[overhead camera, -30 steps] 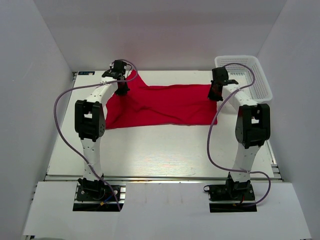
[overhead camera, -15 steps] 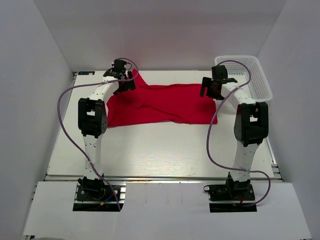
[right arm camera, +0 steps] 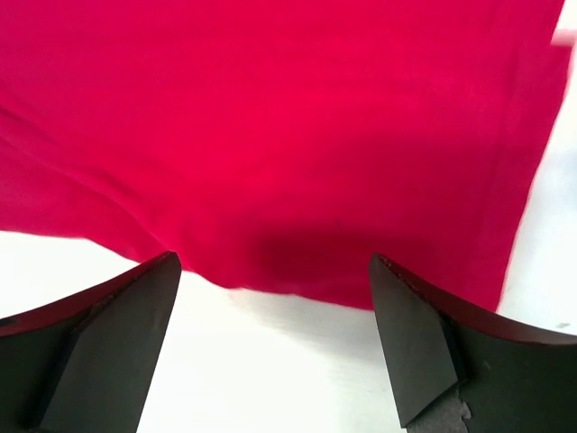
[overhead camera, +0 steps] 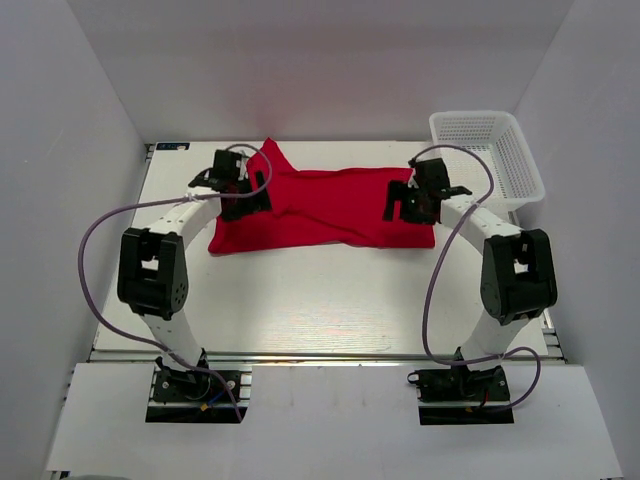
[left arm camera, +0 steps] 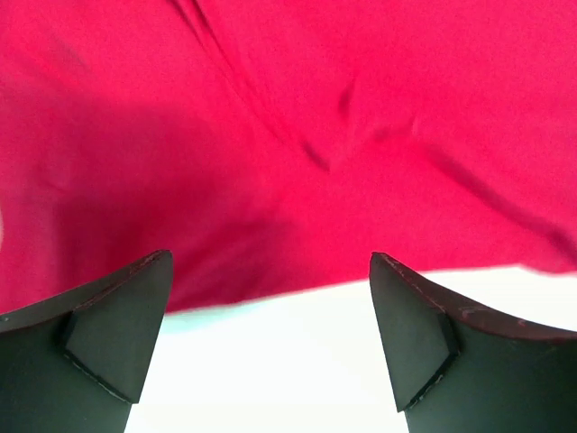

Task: Fold and stack the t-shirts
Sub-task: Fold the flattened tshirt in 1/3 of the way

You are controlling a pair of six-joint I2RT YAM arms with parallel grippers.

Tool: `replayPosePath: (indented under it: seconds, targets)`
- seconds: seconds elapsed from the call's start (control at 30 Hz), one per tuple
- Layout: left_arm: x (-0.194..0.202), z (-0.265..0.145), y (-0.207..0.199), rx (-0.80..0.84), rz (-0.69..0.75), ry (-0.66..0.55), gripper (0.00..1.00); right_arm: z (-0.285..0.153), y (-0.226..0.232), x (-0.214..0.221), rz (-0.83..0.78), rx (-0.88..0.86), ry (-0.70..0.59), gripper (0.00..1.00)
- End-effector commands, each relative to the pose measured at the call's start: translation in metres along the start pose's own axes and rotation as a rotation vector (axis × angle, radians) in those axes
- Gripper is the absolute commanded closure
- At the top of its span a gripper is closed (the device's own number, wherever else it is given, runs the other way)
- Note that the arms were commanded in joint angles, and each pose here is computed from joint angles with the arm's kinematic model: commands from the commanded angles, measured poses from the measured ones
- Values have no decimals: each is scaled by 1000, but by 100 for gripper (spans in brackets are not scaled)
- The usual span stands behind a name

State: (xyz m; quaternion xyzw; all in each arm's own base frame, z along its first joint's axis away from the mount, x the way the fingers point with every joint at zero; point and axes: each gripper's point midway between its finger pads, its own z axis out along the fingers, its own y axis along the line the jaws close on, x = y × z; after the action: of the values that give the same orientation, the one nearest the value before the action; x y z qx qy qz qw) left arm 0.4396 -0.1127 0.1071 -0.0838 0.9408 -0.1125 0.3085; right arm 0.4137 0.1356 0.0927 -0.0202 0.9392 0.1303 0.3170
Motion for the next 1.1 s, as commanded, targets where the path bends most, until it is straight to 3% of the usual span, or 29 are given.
replayPosePath:
  seconds: [0.0, 0.1, 0.4, 0.57, 0.73, 1.0, 1.07]
  targets:
    - [37, 9, -17, 141, -17, 75, 0, 10, -6, 23, 84, -9, 43, 10]
    - [77, 26, -9, 149, -29, 177, 0, 22, -20, 45, 129, 42, 87, 10]
    - [114, 34, 57, -125, -52, 263, 0, 34, -59, 89, 237, 110, 176, 10]
    - [135, 12, 85, -255, -35, 300, 0, 23, -66, 122, 267, 102, 227, 10]
    - [156, -9, 83, -224, -66, 311, 0, 3, -58, 148, 287, 61, 256, 10]
    - [204, -52, 103, -353, -191, 341, 0, -34, -47, 207, 322, 29, 327, 10]
    - [202, -62, 97, -316, -207, 315, 0, -45, -36, 201, 310, -24, 283, 10]
